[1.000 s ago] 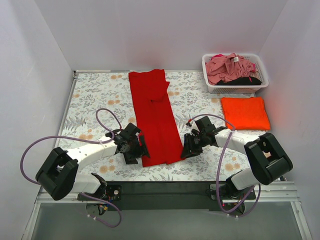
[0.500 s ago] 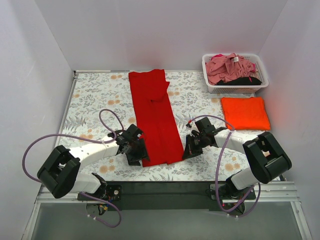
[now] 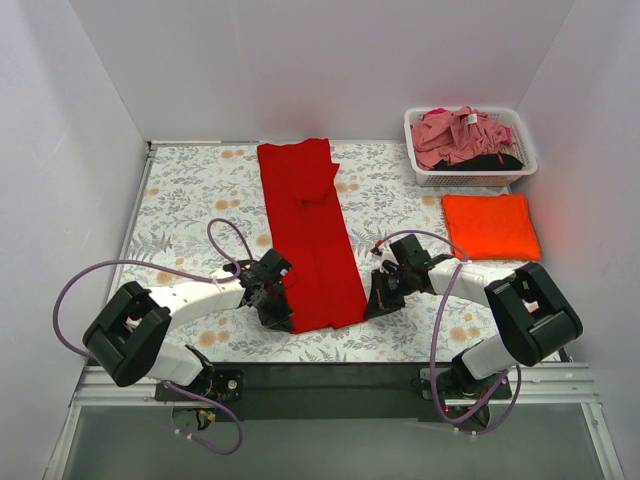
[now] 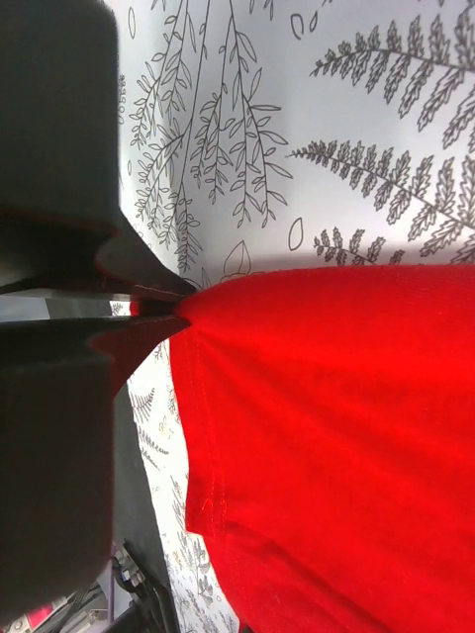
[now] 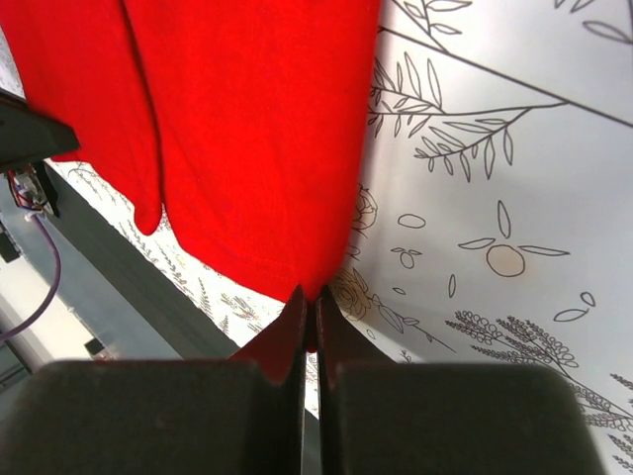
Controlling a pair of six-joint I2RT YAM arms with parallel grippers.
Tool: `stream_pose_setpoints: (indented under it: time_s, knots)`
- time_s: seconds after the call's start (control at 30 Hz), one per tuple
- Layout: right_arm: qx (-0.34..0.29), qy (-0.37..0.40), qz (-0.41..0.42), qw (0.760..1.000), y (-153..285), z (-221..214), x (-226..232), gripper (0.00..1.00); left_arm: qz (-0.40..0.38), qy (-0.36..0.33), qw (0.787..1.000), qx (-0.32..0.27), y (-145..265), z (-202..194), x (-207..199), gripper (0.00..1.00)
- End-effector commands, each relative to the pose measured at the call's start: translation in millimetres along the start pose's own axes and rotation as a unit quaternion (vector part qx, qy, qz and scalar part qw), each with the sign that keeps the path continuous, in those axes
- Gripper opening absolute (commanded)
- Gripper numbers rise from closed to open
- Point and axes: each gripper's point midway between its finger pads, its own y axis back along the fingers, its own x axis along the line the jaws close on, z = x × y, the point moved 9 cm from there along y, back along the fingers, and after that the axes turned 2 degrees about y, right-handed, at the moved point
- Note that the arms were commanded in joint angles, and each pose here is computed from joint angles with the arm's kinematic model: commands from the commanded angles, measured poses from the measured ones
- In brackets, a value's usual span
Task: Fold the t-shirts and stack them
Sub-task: Fold the tshirt
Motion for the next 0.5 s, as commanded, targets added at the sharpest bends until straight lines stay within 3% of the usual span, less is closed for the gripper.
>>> stream_pose_setpoints:
  time_s: [0.0, 0.13, 0.27, 0.47]
  knots:
    - [0.022, 0.002, -0.011, 1.000, -3, -10, -6, 0.01, 0.051, -0.003, 0.999, 0.005, -5, -7, 17, 0.00]
    - [0.045, 0.014, -0.016, 0.999, 9, -22, -5, 0.01, 0.056, -0.008, 0.998, 0.021, 5, -23, 23, 0.00]
    - [0.043, 0.028, -0.012, 0.999, 18, -17, 3, 0.01, 0.005, -0.015, 0.999, 0.036, 18, -29, 13, 0.00]
    - [-0.032, 0.073, -0.024, 0.997, 31, 62, 33, 0.01, -0.027, -0.017, 0.998, -0.045, 34, 25, -20, 0.00]
